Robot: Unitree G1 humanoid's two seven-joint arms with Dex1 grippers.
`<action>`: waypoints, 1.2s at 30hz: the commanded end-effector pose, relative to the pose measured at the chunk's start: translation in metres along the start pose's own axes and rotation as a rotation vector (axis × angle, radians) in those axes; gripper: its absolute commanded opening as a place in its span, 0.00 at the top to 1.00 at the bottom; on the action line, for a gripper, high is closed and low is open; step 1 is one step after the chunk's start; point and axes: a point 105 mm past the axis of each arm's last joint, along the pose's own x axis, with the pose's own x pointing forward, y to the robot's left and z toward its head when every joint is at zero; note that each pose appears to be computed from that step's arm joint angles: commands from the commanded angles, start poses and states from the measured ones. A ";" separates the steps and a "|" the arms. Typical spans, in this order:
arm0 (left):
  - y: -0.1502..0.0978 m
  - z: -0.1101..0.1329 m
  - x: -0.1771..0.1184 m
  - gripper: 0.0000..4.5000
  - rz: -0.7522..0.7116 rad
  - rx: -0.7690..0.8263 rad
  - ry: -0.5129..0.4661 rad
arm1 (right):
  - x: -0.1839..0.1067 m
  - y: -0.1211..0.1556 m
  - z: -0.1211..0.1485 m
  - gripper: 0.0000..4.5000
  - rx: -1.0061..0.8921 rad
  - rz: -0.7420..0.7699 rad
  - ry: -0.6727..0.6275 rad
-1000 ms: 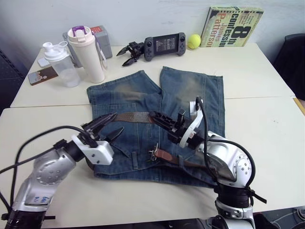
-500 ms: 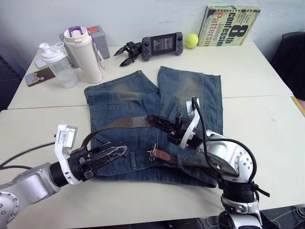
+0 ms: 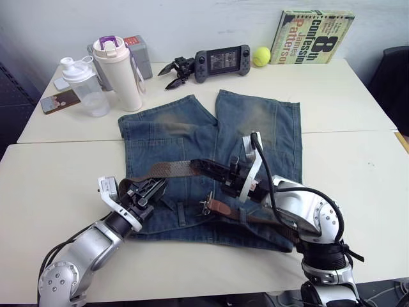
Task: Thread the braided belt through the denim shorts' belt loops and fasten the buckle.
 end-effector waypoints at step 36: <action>-0.027 -0.004 -0.002 0.60 -0.058 0.009 -0.053 | 0.000 0.010 0.002 1.00 0.012 0.035 -0.024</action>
